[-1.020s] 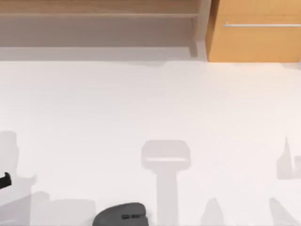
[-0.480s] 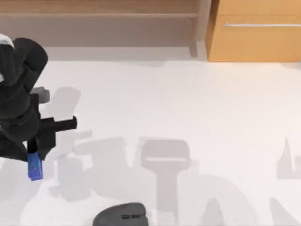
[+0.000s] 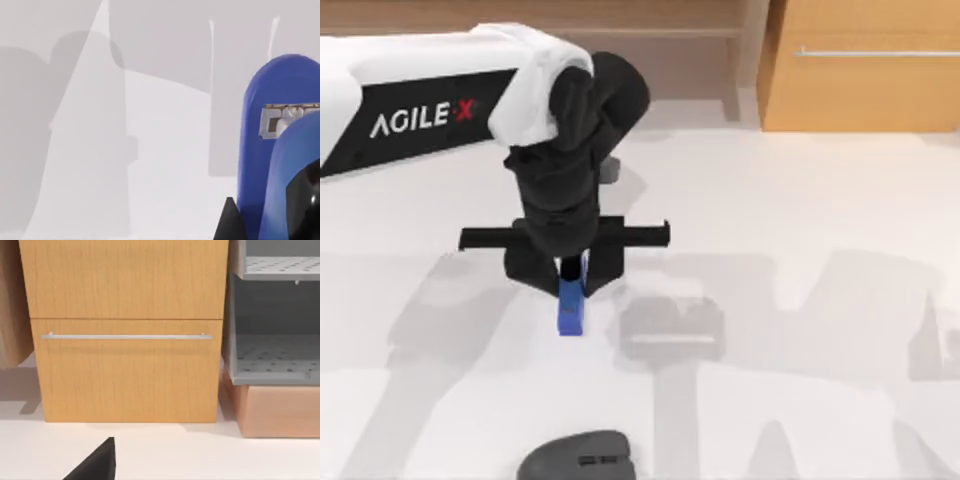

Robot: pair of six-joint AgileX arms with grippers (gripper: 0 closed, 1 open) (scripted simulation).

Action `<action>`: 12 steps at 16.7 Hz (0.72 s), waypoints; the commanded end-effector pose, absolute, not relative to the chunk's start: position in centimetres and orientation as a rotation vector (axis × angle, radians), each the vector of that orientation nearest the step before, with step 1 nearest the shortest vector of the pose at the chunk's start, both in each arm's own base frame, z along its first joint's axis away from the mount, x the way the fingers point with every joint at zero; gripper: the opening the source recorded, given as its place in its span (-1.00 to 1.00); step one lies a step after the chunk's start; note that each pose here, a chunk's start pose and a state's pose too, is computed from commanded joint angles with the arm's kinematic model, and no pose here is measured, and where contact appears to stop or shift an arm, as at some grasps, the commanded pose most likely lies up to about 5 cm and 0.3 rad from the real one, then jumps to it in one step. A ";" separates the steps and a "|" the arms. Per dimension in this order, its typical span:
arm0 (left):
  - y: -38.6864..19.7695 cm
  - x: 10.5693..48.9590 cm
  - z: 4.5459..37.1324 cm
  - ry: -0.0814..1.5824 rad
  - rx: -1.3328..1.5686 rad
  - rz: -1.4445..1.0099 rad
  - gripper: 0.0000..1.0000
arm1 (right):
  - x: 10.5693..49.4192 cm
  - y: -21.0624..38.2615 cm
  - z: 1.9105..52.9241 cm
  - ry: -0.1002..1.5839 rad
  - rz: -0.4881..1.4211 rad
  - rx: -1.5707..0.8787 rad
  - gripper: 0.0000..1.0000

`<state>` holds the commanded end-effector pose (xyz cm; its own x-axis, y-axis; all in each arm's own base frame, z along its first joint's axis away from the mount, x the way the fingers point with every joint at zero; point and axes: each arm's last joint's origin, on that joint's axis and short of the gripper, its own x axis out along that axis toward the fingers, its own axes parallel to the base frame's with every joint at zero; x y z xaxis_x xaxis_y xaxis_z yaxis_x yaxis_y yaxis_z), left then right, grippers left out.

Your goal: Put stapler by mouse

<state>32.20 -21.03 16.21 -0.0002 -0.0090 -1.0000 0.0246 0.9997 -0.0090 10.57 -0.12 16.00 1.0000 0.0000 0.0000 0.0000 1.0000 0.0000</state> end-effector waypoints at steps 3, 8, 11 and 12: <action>-21.6 32.2 16.2 1.568 0.017 -0.033 -1.00 | 10.6 -0.1 16.0 0.000 0.000 0.000 1.00; -21.6 32.3 16.1 1.563 0.011 -0.027 -1.00 | 10.6 -0.1 16.0 0.000 0.000 0.000 1.00; -21.8 32.3 15.6 1.565 0.005 -0.011 -1.00 | 10.6 -0.1 16.0 0.000 0.000 0.000 1.00; -21.9 32.3 15.4 1.568 0.003 -0.006 -1.00 | 10.6 -0.1 16.0 0.000 0.000 0.000 1.00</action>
